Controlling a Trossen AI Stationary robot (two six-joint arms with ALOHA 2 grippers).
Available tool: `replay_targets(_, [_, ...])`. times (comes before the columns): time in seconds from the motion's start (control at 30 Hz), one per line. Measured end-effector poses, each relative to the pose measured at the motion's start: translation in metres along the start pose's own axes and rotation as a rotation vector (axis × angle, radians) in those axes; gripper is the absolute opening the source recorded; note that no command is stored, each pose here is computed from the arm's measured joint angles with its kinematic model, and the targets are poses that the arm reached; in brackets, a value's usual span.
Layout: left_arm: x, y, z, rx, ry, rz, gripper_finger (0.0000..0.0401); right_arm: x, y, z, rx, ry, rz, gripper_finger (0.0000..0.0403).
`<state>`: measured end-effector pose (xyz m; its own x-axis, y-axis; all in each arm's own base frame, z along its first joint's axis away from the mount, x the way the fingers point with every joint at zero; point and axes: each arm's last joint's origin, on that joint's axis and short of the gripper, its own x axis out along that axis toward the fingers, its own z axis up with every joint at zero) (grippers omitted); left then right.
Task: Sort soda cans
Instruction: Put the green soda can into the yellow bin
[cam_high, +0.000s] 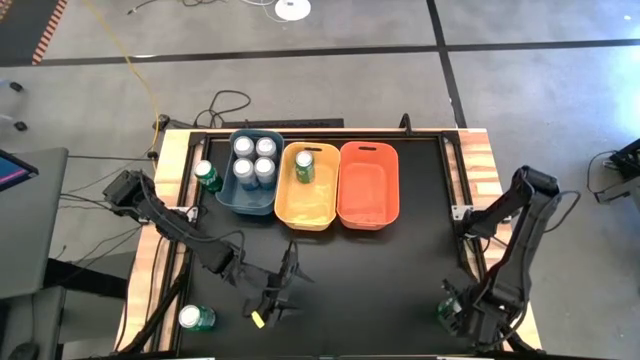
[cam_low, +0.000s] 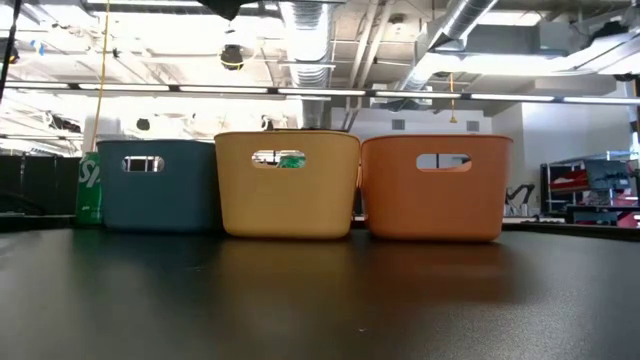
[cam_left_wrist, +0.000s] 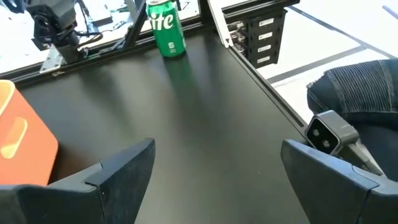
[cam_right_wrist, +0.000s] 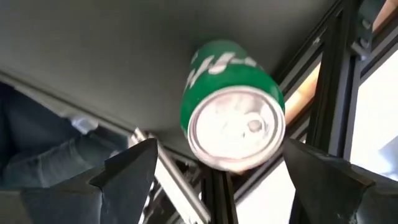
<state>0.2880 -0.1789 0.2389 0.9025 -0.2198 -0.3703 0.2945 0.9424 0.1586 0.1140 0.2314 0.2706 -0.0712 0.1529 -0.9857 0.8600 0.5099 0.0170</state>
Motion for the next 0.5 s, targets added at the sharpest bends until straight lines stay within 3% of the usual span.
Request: replay_targets(0.5, [0.0,0.001,0.0,0.011,0.0,0.004,0.0343,0.038,0.02,-0.008,0.002,-0.061,-0.088,0.0368])
